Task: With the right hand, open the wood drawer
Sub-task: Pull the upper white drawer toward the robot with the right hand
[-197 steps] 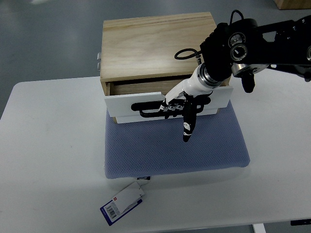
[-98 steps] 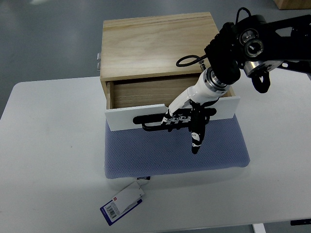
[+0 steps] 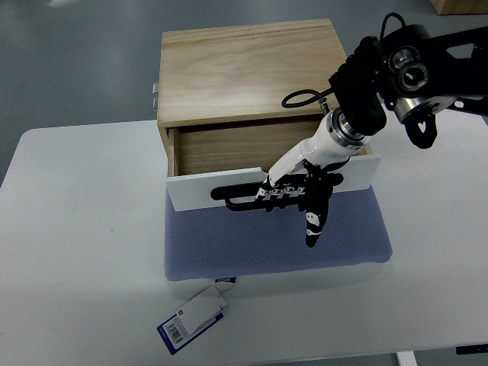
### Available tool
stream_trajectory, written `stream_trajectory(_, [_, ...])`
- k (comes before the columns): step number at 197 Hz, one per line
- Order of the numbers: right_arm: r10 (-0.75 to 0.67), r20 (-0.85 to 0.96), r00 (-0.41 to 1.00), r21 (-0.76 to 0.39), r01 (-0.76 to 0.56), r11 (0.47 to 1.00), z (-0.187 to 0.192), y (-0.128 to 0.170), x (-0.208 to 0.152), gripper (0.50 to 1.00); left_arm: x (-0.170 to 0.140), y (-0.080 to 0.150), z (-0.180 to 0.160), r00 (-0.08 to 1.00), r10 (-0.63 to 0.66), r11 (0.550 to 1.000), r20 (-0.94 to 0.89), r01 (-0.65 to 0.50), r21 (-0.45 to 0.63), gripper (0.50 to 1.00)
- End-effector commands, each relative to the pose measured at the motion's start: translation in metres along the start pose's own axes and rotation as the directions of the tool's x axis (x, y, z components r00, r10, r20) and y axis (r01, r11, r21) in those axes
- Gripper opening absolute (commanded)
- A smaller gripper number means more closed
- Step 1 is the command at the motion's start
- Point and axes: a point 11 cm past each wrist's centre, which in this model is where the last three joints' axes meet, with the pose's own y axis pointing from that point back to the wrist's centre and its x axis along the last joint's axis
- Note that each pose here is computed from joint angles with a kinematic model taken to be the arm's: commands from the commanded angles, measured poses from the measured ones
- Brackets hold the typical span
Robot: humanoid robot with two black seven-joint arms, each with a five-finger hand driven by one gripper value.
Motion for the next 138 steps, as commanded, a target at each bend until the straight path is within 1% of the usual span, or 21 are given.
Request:
stream_trajectory(1, [0.002, 0.001, 1.0, 0.004, -0.002, 1.0, 0.0, 0.001, 0.0, 0.946, 0.0, 0.0, 0.0, 1.0, 0.0, 1.0, 0.0, 0.0, 0.0, 1.0])
stream_trajectory(71, [0.036, 0.02, 0.999, -0.007, -0.036, 0.999, 0.01, 0.007, 0.004, 0.946, 0.0, 0.0, 0.0, 1.0, 0.0, 1.0, 0.003, 0.0, 0.001, 1.0])
stream_trajectory(138, [0.081, -0.009, 0.997, 0.003, -0.081, 0.997, -0.002, 0.022, 0.014, 0.946, 0.0, 0.0, 0.0, 1.0, 0.0, 1.0, 0.003, 0.0, 0.001, 1.0])
